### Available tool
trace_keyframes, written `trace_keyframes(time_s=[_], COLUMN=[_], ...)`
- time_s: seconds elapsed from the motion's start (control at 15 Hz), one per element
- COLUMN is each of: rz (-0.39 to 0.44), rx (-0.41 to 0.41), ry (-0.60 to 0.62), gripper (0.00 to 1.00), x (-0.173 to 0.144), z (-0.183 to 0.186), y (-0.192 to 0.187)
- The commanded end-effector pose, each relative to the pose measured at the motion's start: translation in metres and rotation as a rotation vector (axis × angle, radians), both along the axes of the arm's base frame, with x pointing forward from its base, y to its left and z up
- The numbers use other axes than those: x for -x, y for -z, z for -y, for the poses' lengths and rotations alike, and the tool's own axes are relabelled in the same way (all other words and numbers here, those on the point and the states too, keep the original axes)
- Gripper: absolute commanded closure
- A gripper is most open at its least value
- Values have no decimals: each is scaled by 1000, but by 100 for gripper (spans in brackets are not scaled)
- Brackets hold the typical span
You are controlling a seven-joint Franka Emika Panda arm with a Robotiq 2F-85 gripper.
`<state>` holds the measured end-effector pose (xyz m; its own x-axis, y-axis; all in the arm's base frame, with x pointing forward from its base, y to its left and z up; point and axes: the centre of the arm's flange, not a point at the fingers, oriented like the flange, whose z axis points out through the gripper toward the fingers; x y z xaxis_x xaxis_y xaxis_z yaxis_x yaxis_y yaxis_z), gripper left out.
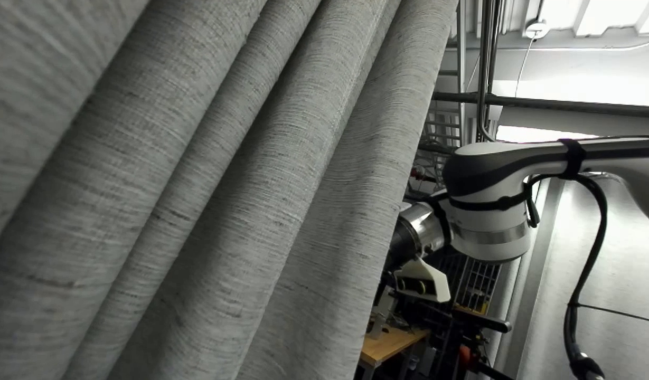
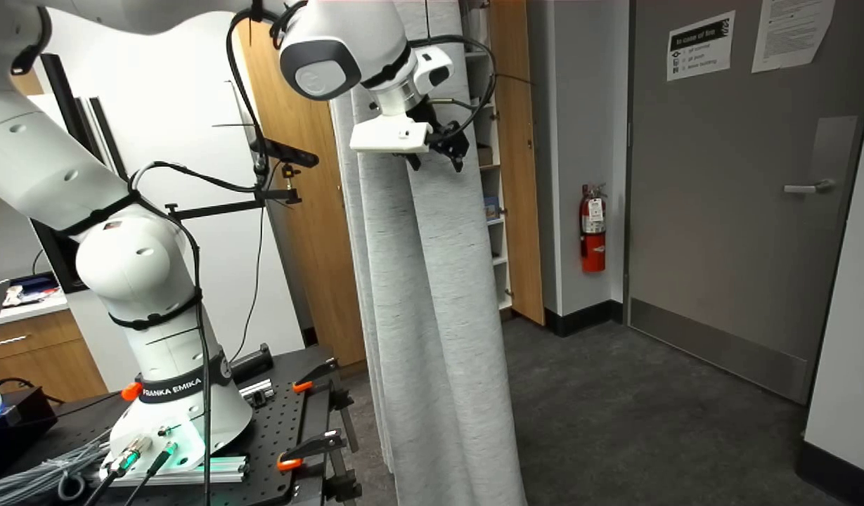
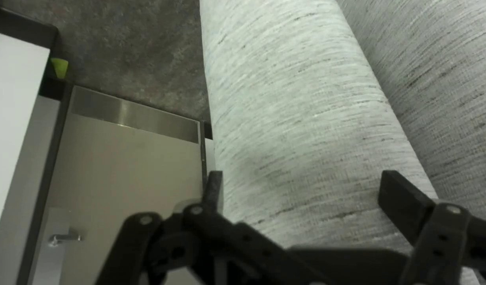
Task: Pull the curtain to the right
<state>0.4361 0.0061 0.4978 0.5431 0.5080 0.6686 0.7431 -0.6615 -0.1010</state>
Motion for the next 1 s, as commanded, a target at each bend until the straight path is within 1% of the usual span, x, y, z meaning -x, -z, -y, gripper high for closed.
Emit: trace_keyframes(time_s=[0.0, 0.13, 0.27, 0.47, 0.6, 0.73, 0.93], rz=[62, 76, 69, 42, 8, -7, -32], rx=[-71, -90, -99, -80, -66, -62, -72], ry=[-116, -164, -200, -244, -256, -250, -245], gripper=[0, 0, 0, 0, 0, 0, 0], x=[-9, -9, -8, -7, -6, -6, -6], z=[0, -2, -3, 0, 2, 4, 5], y=[1, 1, 2, 6, 7, 9, 10])
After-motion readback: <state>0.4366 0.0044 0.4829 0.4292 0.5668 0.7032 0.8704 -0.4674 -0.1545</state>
